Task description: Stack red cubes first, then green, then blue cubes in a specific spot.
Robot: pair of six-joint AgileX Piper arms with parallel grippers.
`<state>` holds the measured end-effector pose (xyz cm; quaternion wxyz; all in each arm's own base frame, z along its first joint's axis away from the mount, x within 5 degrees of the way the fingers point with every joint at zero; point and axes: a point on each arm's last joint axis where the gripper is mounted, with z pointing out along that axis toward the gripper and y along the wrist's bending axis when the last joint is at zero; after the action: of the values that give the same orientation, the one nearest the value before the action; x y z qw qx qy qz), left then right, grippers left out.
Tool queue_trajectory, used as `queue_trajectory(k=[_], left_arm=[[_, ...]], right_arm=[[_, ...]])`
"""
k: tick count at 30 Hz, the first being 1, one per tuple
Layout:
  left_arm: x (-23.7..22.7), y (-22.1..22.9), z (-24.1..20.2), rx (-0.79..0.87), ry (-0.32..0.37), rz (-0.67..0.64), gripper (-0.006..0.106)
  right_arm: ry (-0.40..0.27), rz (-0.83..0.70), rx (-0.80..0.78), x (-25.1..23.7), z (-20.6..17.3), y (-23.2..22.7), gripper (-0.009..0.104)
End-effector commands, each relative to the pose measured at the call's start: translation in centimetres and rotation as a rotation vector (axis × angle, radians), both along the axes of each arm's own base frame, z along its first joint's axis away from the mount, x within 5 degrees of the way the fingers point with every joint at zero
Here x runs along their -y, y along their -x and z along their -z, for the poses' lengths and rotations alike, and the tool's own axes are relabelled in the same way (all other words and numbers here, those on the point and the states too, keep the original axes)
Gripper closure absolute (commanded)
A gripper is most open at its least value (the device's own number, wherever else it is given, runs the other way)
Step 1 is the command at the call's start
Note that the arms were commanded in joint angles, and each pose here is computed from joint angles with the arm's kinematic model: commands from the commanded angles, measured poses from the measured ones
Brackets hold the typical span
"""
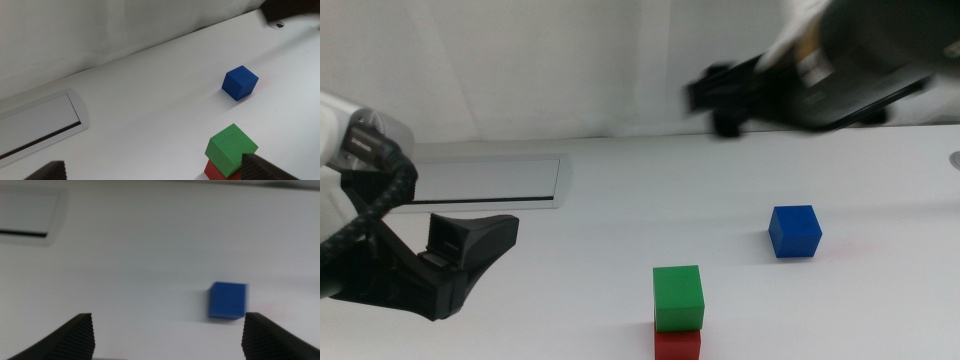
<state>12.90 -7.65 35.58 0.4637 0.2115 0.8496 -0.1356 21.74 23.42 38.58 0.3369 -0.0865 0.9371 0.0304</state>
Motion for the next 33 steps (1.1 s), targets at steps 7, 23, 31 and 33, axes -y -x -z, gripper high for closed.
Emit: queue_trajectory(k=[7,23,31,33], left_arm=[[0.1,0.1,0.1,-0.001,0.007,0.010,0.014],[0.2,0.2,0.1,-0.015,0.029,0.014,0.014],[0.3,0.3,0.1,-0.015,0.029,0.021,0.014],[0.3,0.3,0.1,-0.015,0.029,0.021,0.014]], right_arm=[[0.024,0.095,0.021,8.8,-4.7,1.0,0.015],[0.022,0.192,-0.095,16.9,-0.5,6.4,0.015],[0.032,0.169,-0.125,16.6,1.4,6.3,0.015],[0.065,0.167,-0.139,15.9,2.1,5.1,0.015]])
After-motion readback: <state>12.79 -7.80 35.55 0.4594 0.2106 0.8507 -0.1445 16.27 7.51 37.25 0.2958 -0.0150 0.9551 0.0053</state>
